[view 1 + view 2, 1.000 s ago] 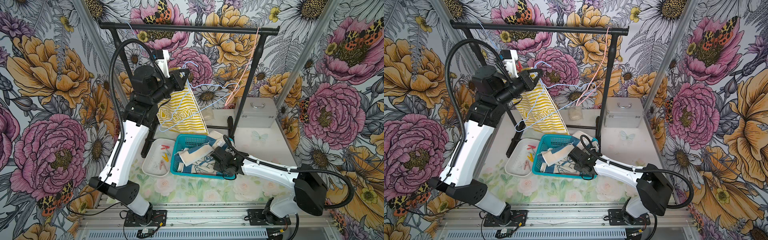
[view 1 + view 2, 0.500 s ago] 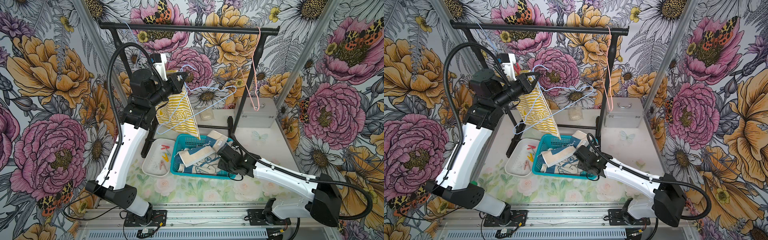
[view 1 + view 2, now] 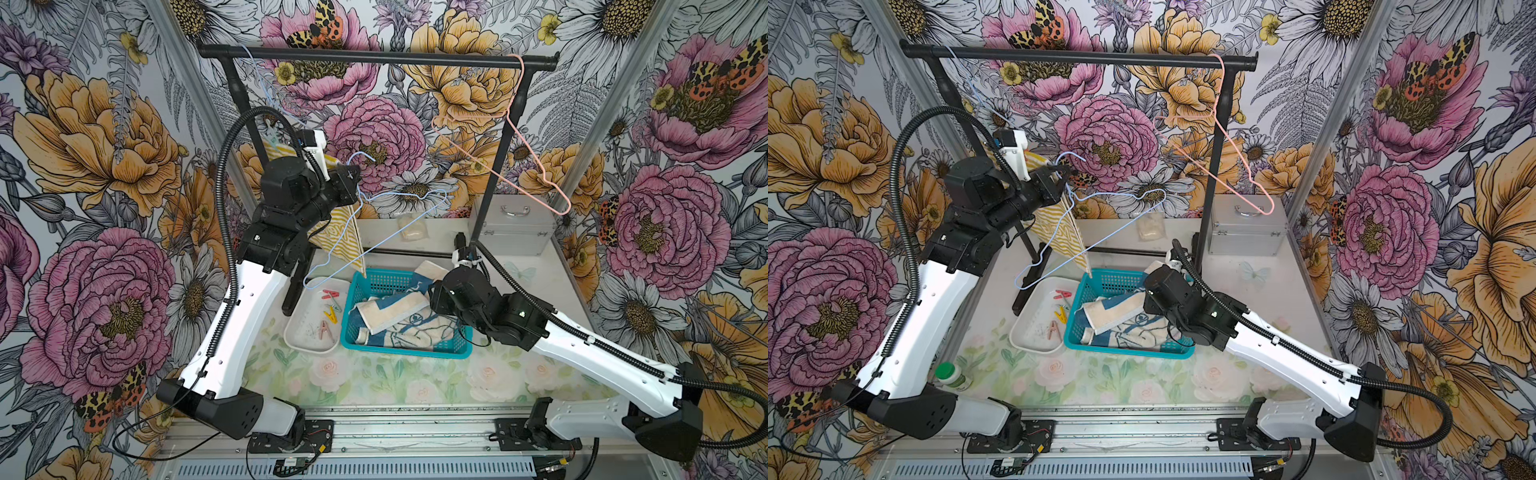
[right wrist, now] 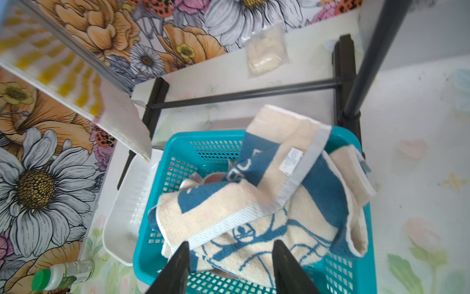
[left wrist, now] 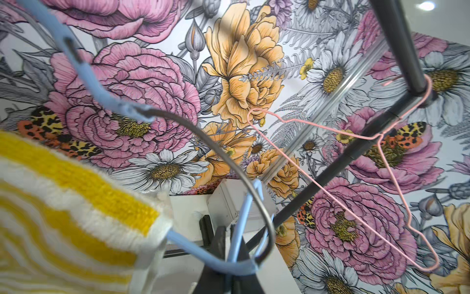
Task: Remove the clothespins securing towels to the hanger
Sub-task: Place the towel in the basket, then place the hanger at the clothesline.
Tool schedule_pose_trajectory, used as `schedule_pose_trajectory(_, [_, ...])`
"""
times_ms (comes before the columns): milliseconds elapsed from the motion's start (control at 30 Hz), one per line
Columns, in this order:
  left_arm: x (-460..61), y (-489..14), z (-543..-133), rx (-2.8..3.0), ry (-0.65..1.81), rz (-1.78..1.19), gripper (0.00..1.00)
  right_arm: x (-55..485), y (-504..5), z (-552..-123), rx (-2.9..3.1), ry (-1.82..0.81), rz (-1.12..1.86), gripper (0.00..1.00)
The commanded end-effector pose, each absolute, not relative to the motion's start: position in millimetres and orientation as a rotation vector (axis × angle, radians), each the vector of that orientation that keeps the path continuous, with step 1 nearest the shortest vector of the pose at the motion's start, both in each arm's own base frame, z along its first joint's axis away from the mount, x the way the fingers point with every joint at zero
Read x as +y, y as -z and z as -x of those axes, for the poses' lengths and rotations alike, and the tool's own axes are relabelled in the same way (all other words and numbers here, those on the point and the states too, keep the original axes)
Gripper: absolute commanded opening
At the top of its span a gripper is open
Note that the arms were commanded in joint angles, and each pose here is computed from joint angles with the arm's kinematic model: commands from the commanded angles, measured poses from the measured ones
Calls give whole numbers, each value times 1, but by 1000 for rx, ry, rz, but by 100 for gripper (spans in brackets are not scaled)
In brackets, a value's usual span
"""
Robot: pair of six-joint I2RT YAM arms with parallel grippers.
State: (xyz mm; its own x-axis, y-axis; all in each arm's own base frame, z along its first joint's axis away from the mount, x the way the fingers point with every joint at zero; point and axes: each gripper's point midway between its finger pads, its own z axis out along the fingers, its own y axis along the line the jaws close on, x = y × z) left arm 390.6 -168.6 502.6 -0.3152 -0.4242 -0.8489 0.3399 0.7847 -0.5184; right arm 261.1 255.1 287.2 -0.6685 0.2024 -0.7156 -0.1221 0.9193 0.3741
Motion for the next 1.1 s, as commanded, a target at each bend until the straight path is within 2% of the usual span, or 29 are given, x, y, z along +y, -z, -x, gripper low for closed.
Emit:
schedule_pose_trajectory(0, [-144, -490, -410, 1760, 608, 212, 0, 270, -314, -269, 2162, -437, 66, 52])
schedule_pose_trajectory(267, [-139, -469, -461, 1817, 434, 363, 0, 335, -370, -258, 1936, -490, 353, 52])
schedule_pose_trajectory(467, [-146, -447, -495, 1872, 336, 422, 0, 375, -393, -241, 1746, -515, 563, 52])
schedule_pose_trajectory(733, [-154, -443, -504, 1877, 220, 426, 0, 411, -386, -233, 1601, -447, 723, 52])
schedule_pose_trajectory(1067, [-154, -443, -502, 1885, 251, 435, 0, 437, -365, -242, 1537, -405, 743, 52])
